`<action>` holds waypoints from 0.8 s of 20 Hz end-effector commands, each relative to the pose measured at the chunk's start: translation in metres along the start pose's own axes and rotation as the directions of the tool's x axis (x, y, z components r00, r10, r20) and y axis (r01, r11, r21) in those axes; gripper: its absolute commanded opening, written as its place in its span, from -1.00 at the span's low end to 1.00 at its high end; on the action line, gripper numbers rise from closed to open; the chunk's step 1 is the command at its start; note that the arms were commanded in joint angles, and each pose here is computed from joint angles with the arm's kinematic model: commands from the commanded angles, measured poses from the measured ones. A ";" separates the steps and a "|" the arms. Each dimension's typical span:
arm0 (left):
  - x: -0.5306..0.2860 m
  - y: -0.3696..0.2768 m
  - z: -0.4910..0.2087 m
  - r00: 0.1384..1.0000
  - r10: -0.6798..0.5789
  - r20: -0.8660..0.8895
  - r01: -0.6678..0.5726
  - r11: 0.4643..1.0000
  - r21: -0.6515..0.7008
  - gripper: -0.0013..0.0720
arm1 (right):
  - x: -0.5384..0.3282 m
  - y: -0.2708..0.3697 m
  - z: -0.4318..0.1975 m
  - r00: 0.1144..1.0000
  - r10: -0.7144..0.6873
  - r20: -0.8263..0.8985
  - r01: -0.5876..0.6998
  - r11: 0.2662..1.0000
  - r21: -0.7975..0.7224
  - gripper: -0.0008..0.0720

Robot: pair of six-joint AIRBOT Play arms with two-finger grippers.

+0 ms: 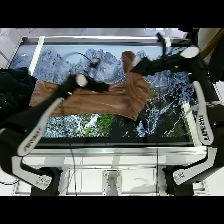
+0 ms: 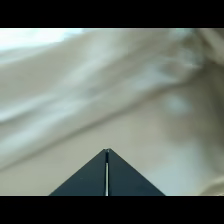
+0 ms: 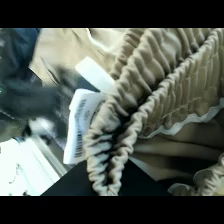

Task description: Fold the clothes and pants, and hang the long-sleeved shirts on hangers.

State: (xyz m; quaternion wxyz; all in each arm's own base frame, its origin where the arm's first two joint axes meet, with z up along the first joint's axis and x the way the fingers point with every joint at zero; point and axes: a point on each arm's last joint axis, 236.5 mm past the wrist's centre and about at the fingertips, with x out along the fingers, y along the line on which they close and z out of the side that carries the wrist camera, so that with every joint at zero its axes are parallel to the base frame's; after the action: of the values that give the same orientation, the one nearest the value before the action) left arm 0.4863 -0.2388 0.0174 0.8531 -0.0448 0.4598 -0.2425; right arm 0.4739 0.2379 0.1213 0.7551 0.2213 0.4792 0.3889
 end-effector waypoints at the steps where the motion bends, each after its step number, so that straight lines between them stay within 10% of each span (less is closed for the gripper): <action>1: -0.080 0.078 -0.003 0.995 0.081 -0.050 -0.086 0.990 -0.110 -0.93 | 0.069 0.017 -0.019 0.997 -0.064 -0.042 0.063 0.997 -0.035 -0.90; 7: -0.142 0.111 0.004 0.990 0.138 0.004 -0.137 0.985 -0.108 -0.93 | 0.210 0.059 -0.073 0.998 -0.042 -0.051 0.037 0.994 -0.104 -0.76; 9: -0.144 0.109 0.001 0.991 0.133 -0.007 -0.133 0.987 -0.087 -0.93 | 0.229 0.079 -0.081 0.999 -0.026 -0.027 0.022 0.993 -0.116 0.45; 16: -0.155 0.103 0.002 0.991 0.134 0.001 -0.133 0.989 -0.071 -0.93 | 0.107 -0.011 -0.062 0.919 -0.319 -0.231 0.273 0.938 -0.212 0.23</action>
State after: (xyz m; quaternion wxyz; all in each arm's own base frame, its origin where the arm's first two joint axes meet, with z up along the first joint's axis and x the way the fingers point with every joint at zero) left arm 0.4590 -0.0789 0.1004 0.8657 -0.0490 0.4694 -0.1666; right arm 0.4404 0.3963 0.0295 0.7600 0.0894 0.5090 0.3940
